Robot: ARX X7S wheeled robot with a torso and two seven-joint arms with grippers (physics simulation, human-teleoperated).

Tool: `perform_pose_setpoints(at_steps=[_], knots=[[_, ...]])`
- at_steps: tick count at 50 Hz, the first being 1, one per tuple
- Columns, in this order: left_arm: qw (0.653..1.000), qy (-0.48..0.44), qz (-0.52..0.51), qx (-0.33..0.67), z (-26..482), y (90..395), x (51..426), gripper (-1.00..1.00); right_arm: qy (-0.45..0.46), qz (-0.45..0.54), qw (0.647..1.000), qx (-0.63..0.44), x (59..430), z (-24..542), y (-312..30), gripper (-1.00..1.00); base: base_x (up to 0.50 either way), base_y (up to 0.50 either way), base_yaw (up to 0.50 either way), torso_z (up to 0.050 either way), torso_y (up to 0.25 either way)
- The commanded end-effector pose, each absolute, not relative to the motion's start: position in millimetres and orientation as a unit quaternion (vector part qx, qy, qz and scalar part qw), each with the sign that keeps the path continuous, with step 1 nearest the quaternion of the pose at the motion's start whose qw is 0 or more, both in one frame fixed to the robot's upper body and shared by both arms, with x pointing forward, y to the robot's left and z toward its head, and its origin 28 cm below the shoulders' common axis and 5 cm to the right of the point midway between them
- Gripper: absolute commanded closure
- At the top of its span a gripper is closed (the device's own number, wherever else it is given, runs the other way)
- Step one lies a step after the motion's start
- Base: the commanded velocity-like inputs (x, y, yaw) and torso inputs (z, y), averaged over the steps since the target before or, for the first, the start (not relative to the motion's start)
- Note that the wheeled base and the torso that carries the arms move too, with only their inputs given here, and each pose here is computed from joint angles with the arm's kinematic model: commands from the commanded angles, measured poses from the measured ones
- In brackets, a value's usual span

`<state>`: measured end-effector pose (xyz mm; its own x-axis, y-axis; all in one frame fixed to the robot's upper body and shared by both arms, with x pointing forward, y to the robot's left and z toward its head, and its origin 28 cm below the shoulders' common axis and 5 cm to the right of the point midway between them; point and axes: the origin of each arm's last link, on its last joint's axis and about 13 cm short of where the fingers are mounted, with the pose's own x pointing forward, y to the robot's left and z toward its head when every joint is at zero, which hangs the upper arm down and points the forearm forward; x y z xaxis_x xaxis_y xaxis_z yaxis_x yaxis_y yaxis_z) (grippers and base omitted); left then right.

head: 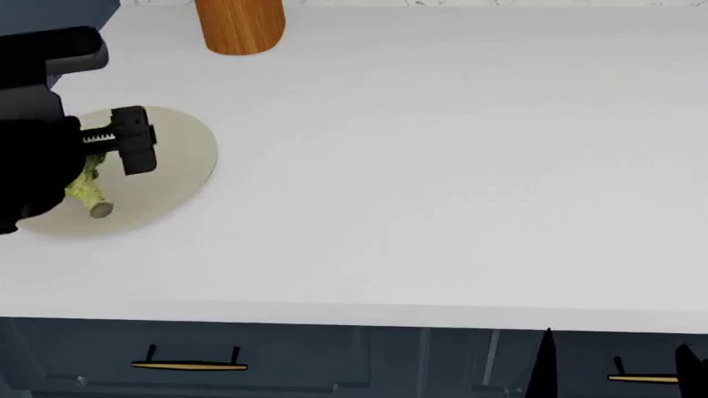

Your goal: Pick the broccoli from the top rack in the oven and place it on the plate on the counter.

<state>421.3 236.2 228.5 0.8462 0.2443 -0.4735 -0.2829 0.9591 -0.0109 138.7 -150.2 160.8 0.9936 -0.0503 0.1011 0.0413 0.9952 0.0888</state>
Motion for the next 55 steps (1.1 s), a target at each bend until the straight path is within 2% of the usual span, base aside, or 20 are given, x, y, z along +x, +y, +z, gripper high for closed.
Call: perform_pose_setpoints(at_steps=[1,13,21,29,40,55], knots=[[0.968,0.217,0.124,-0.031,235,231,424,-1.0,-0.06,-0.025,0.997,0.043,142,159,-153,-1.0,0.0,0.0,0.0,0.0,0.0],[0.978,0.152,0.146,-0.006,276,235,428,-1.0,-0.062,-0.021,0.997,0.04,143,162,-152,-1.0,0.0,0.0,0.0,0.0,0.0],[0.988,0.109,0.106,0.013,284,222,429,-1.0,-0.06,-0.02,0.997,0.039,145,163,-150,-1.0,0.0,0.0,0.0,0.0,0.0],[0.995,0.062,0.064,0.035,264,205,390,-1.0,-0.061,-0.02,0.997,0.036,144,163,-150,-1.0,0.0,0.0,0.0,0.0,0.0],[0.998,0.004,0.039,0.055,233,201,333,-1.0,-0.065,-0.02,0.997,0.036,144,156,-155,-1.0,0.0,0.0,0.0,0.0,0.0],[0.997,-0.024,0.008,0.077,187,196,269,-1.0,-0.069,-0.022,0.997,0.034,138,162,-148,-1.0,0.0,0.0,0.0,0.0,0.0]])
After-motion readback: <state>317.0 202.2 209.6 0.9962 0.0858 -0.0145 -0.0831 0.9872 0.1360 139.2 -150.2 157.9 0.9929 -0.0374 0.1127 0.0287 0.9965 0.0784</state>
